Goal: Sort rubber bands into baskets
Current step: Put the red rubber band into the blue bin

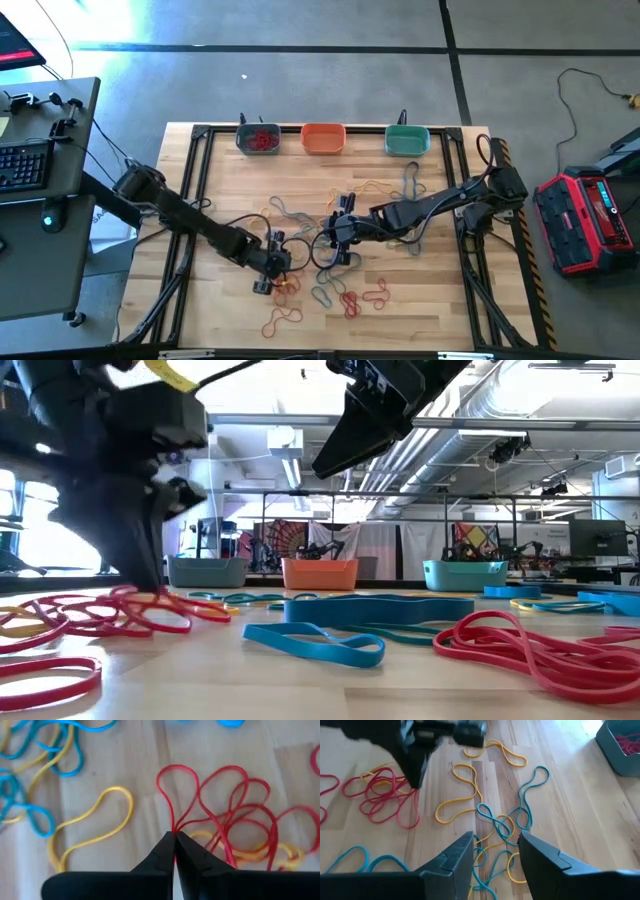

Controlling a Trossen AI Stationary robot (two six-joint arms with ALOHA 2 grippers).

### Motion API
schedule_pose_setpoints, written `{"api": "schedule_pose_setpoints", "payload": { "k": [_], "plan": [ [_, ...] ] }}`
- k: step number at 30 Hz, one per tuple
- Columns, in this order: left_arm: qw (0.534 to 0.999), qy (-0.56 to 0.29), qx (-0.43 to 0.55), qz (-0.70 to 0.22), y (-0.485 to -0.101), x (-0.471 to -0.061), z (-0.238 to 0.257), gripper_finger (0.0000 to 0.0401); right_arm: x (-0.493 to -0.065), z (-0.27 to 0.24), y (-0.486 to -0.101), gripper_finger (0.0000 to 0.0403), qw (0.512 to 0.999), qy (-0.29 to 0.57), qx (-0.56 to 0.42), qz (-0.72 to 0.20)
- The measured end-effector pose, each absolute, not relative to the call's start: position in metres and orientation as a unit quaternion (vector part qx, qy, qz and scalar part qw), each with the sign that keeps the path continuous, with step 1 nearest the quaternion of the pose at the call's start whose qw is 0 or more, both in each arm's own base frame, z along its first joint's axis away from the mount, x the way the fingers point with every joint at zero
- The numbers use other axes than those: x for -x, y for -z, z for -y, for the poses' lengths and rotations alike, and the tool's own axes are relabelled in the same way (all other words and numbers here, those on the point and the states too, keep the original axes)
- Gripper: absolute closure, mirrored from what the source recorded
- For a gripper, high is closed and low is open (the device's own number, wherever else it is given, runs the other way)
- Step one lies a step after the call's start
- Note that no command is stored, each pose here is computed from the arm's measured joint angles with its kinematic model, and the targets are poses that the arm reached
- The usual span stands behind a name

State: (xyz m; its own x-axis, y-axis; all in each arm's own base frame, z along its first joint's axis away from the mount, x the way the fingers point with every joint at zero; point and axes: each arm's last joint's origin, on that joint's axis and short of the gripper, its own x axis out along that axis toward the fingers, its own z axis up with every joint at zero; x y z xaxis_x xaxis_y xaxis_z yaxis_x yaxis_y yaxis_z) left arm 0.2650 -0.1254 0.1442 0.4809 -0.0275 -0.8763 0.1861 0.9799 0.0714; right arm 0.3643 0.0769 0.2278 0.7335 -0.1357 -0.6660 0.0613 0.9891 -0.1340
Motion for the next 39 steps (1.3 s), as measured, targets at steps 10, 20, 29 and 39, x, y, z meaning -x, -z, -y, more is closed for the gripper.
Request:
{"api": "schedule_pose_setpoints", "payload": {
  "k": [10,20,29,39],
  "plan": [
    [0.882,0.063,-0.07,-0.462,-0.2,-0.257,0.112,0.04,-0.364,-0.077,-0.227,0.0259,0.927,0.054,0.053,-0.367],
    [0.918,0.043,-0.051,-0.39,-0.251,-0.229,0.094,0.04,-0.363,-0.076,-0.227,0.0259,0.927,0.055,0.052,-0.367],
    [0.891,0.055,-0.014,-0.45,-0.256,-0.194,0.104,0.04,-0.363,-0.076,-0.226,0.0259,0.926,0.059,0.044,-0.37],
    [0.846,0.032,0.019,-0.532,-0.222,-0.171,0.127,0.0384,-0.363,-0.076,-0.227,0.0259,0.928,0.058,0.045,-0.366]
  ]
}}
